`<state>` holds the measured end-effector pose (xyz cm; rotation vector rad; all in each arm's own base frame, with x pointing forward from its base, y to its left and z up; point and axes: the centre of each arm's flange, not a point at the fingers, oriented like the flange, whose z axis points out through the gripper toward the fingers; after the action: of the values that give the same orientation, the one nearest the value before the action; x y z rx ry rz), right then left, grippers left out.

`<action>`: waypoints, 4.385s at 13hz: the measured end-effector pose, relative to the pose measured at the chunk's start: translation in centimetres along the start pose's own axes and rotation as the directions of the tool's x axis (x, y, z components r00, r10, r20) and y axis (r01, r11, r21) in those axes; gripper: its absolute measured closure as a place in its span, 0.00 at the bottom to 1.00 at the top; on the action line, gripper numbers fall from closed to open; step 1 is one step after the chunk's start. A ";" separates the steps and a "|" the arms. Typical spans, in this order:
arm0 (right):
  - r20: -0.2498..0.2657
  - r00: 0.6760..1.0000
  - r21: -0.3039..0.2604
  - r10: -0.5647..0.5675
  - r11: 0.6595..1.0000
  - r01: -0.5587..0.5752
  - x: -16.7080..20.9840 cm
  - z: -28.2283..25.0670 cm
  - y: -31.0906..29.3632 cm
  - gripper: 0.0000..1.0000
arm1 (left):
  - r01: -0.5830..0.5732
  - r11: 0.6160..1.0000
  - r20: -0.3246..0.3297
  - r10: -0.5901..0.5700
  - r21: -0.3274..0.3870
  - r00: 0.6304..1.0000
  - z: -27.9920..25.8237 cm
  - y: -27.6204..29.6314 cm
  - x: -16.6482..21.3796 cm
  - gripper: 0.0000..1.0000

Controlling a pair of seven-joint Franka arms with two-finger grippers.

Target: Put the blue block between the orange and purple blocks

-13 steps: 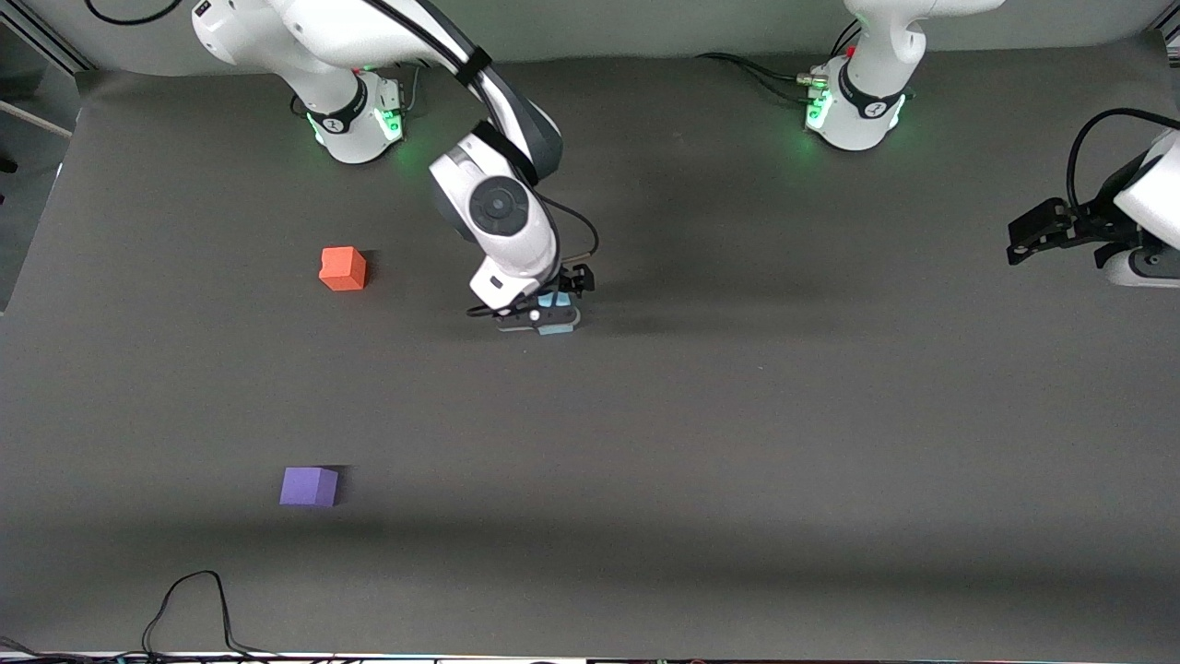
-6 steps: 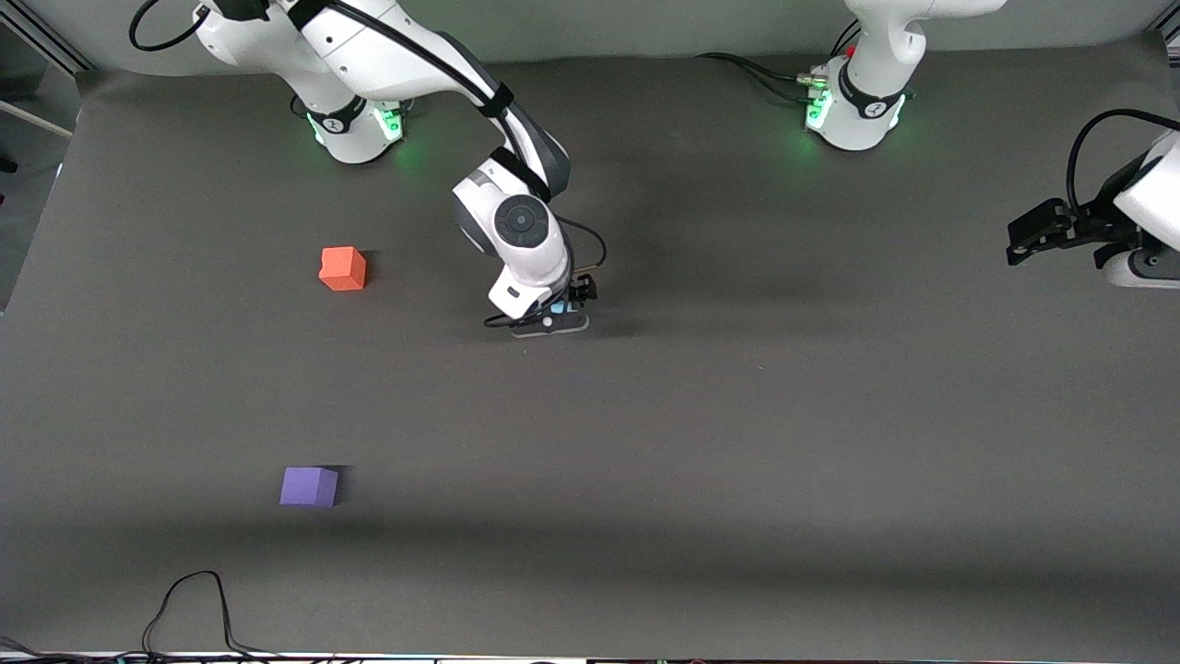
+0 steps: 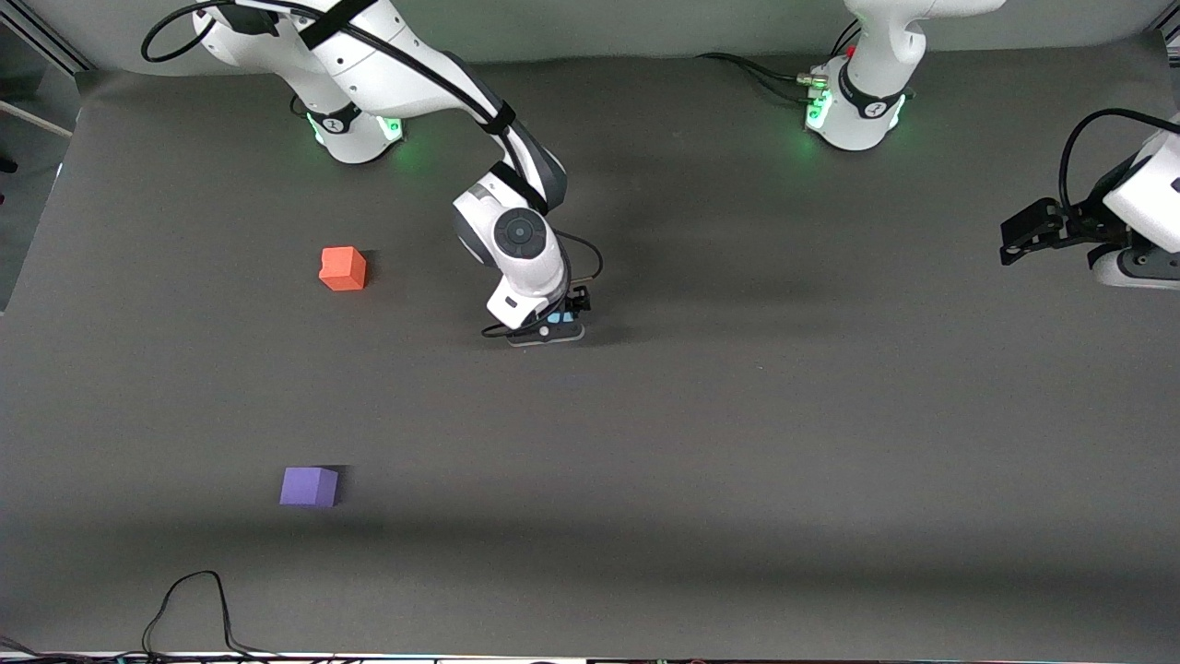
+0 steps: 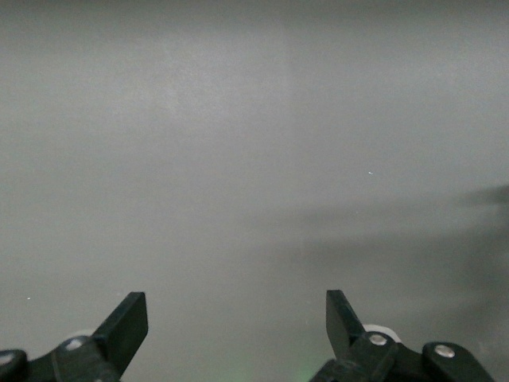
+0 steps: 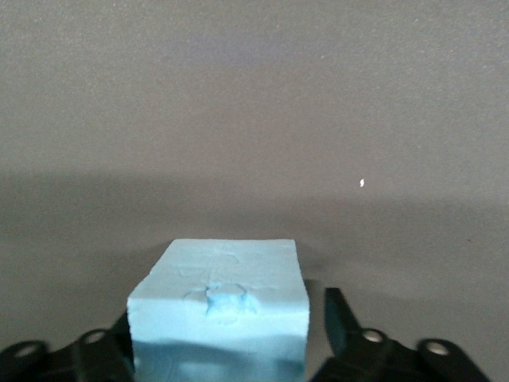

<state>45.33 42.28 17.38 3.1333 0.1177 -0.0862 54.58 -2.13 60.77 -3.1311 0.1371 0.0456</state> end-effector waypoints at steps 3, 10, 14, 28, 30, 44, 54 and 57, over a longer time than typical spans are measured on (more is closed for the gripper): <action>-0.015 1.000 0.004 0.011 1.000 -0.011 0.8 -0.7 0.4 0.37 | 0.002 1.000 0.000 -0.002 0.000 1.000 0.0 -0.1 0.0 0.00; 0.018 0.996 0.027 0.087 0.996 -0.087 6.0 -26.4 8.0 0.38 | -0.029 1.000 0.004 0.029 0.000 1.000 0.1 -0.4 0.0 0.00; 0.033 0.996 0.059 0.087 0.994 -0.089 6.4 -40.5 15.4 0.38 | -0.033 0.999 0.006 0.033 0.000 0.999 0.2 -0.3 0.0 0.00; 0.064 0.991 0.097 0.118 0.988 -0.124 5.4 -39.5 40.6 0.36 | -0.063 0.998 0.007 0.063 0.001 0.998 0.2 0.0 0.1 0.00; 0.061 0.989 0.094 0.138 0.985 -0.143 4.9 -37.1 41.3 0.33 | -0.063 0.998 0.007 0.063 0.002 0.998 0.2 0.0 0.1 0.00; -0.008 0.971 0.111 0.239 0.965 -0.237 4.8 -0.3 43.0 0.33 | -0.063 0.998 0.012 0.063 0.001 0.998 0.5 0.0 0.2 0.00; -0.031 0.986 0.075 0.166 0.984 -0.163 5.8 -1.3 42.5 0.00 | -0.062 0.998 0.018 0.062 0.001 0.998 0.8 0.0 0.4 0.00; 0.043 0.989 0.053 0.142 0.988 -0.144 7.3 -9.8 42.4 0.00 | -0.062 0.998 0.018 0.062 0.001 0.998 0.8 0.0 0.4 0.00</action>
<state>56.27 0.57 26.84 3.1817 -0.1118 -0.1517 54.93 -2.16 59.95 -3.1236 0.2344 0.0734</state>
